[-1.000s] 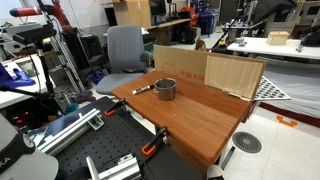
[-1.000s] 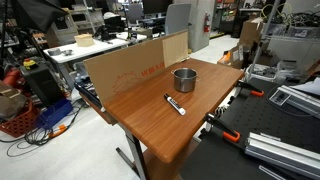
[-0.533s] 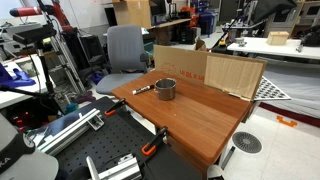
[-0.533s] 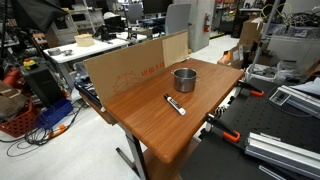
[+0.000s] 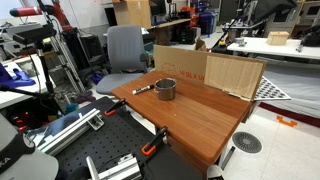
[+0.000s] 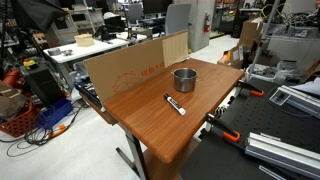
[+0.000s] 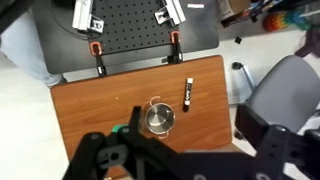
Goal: Put the marker inside the cup
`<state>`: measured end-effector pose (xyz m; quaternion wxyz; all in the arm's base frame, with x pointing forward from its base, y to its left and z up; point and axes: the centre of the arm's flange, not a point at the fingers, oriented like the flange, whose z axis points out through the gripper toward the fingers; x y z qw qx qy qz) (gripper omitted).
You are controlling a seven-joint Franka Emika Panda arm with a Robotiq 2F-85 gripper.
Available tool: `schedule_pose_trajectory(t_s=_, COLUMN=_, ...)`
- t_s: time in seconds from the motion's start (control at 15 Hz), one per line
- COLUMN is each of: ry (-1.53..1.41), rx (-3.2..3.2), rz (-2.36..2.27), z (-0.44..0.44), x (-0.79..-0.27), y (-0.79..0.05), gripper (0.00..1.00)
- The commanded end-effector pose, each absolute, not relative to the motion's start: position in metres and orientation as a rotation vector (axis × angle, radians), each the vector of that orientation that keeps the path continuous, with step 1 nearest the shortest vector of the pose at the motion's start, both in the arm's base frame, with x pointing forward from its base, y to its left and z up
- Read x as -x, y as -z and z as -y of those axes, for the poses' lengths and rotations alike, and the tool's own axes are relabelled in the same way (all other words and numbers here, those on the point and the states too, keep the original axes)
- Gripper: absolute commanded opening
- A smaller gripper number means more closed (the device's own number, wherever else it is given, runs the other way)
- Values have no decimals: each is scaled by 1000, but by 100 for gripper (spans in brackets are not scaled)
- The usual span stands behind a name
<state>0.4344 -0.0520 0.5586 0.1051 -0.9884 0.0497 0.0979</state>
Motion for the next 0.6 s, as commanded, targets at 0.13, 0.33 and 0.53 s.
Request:
schedule_pose_trajectory(t_s=0.13, ry=-333, rx=2910, rz=-135, z=35, x=-450, y=-527, gripper=100)
schedule_pose_trajectory(t_s=0.33, ry=-345, rx=2935, rz=-130, z=19, x=-457, y=-502, gripper=100)
schedule_pose_trajectory(t_s=0.53, ry=-392, rx=2927, rz=-98, z=4, x=-463, y=-480, gripper=100)
